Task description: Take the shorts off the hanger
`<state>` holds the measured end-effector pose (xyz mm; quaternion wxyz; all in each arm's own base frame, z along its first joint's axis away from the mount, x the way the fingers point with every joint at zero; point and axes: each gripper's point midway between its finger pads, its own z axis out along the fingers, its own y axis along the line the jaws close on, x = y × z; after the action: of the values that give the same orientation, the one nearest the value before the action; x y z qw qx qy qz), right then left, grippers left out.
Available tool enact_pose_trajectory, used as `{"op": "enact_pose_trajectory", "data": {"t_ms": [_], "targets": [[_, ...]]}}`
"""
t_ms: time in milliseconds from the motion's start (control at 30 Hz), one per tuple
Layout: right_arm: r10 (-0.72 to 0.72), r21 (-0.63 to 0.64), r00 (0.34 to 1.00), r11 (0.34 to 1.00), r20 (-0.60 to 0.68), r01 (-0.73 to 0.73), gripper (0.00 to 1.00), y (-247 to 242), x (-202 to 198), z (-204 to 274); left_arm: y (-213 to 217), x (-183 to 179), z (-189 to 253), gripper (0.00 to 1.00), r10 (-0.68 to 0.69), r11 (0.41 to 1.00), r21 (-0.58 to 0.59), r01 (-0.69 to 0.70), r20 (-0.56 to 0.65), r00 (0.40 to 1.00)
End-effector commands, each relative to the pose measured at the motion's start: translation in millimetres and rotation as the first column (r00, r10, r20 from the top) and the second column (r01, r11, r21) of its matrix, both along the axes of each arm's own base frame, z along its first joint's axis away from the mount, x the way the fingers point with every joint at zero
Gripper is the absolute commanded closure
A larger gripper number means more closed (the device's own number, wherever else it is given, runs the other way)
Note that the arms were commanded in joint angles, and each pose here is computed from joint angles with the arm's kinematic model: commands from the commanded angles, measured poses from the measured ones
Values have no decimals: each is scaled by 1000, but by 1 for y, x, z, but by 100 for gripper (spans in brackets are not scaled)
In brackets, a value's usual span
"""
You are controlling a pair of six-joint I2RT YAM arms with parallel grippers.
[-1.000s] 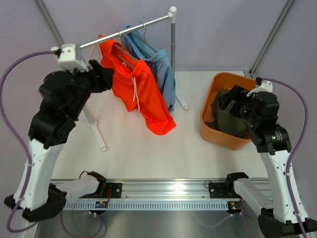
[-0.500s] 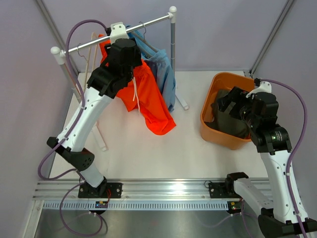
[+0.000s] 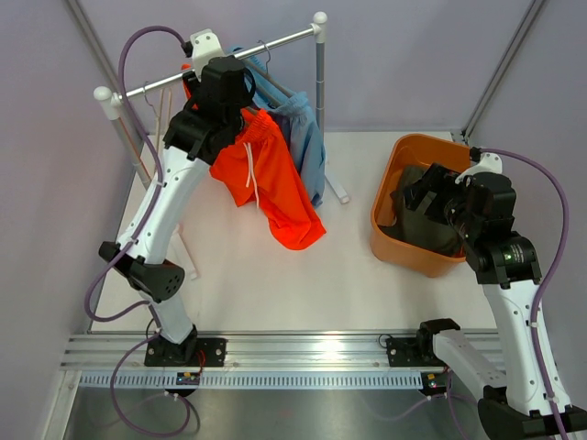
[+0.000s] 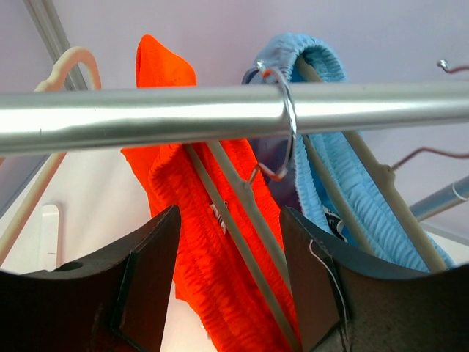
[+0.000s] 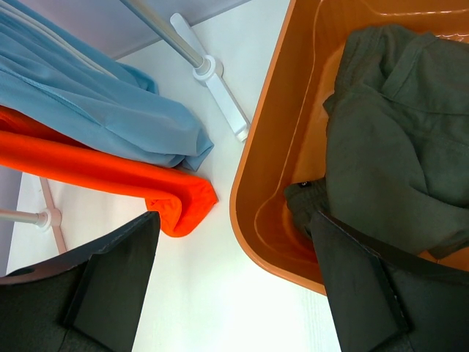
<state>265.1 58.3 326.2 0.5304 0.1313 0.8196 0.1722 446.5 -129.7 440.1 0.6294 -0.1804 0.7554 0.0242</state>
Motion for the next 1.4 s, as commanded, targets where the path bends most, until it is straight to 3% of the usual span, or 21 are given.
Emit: {"op": "enact_pose_trajectory", "data": {"t_ms": [0, 500, 667, 1033, 1367], "targets": [[11, -15, 999, 1000, 47, -11, 7, -1, -1, 16, 0, 11, 17, 40, 6, 997, -74, -1, 66, 998], [18, -21, 999, 1000, 40, -18, 7, 0, 2, 15, -11, 37, -12, 41, -19, 997, -74, 20, 18, 1000], [17, -20, 999, 1000, 42, -16, 7, 0, 3, 13, -6, 40, -17, 52, -30, 997, -75, 30, 1, 1000], [15, -17, 999, 1000, 43, -15, 7, 0, 3, 13, 3, 27, 1, 100, -54, 997, -47, 55, 16, 998], [21, -3, 999, 1000, 44, -21, 7, 3, 6, 14, 11, -14, 69, 100, -159, 987, 55, 152, 143, 977]]}}
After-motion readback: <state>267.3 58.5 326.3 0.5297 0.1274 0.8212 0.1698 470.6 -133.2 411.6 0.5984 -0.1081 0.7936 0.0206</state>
